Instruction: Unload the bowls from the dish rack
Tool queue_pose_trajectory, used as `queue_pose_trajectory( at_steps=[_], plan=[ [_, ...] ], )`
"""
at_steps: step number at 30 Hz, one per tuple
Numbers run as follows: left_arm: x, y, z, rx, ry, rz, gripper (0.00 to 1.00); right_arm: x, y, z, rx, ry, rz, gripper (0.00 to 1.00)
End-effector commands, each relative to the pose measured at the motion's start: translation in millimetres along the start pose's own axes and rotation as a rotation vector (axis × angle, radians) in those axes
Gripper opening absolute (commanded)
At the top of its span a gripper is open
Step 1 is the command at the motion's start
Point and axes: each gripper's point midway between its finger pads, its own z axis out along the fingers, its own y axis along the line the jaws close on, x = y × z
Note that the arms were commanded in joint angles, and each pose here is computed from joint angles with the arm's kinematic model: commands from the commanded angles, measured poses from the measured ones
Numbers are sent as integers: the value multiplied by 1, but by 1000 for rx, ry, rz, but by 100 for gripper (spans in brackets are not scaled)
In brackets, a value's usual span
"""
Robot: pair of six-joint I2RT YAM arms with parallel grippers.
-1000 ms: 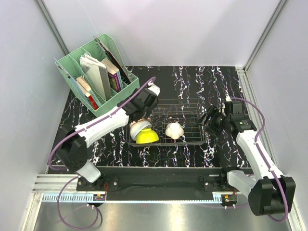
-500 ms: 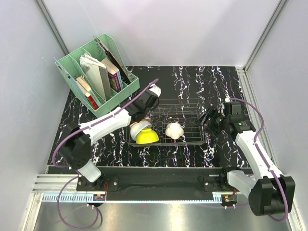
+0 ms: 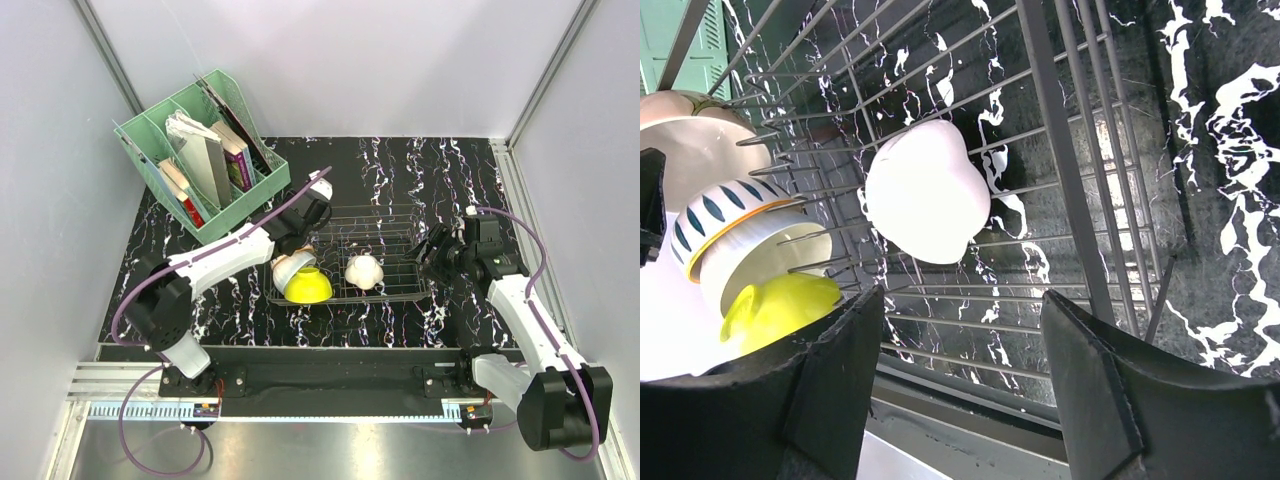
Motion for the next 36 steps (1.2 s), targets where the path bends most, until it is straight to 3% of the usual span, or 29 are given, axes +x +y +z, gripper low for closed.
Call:
queue_pose_trajectory(
  at_steps=[1, 10, 21, 27, 36],
  plan=[
    [6, -6, 9, -26, 14, -28, 25, 8, -20, 6, 67, 14, 20, 71],
    [-5, -8, 13, -130, -14, 26, 13, 10, -26, 21, 73, 45, 45, 68],
    [3, -28, 12, -181, -18, 84, 8, 8, -30, 30, 106, 68, 52, 65],
    [0, -26, 9, -221, -36, 103, 0, 14, -35, 36, 113, 88, 71, 64],
    [0, -28, 1, -277, -64, 129, 0, 21, -41, 52, 116, 127, 103, 63]
  ],
)
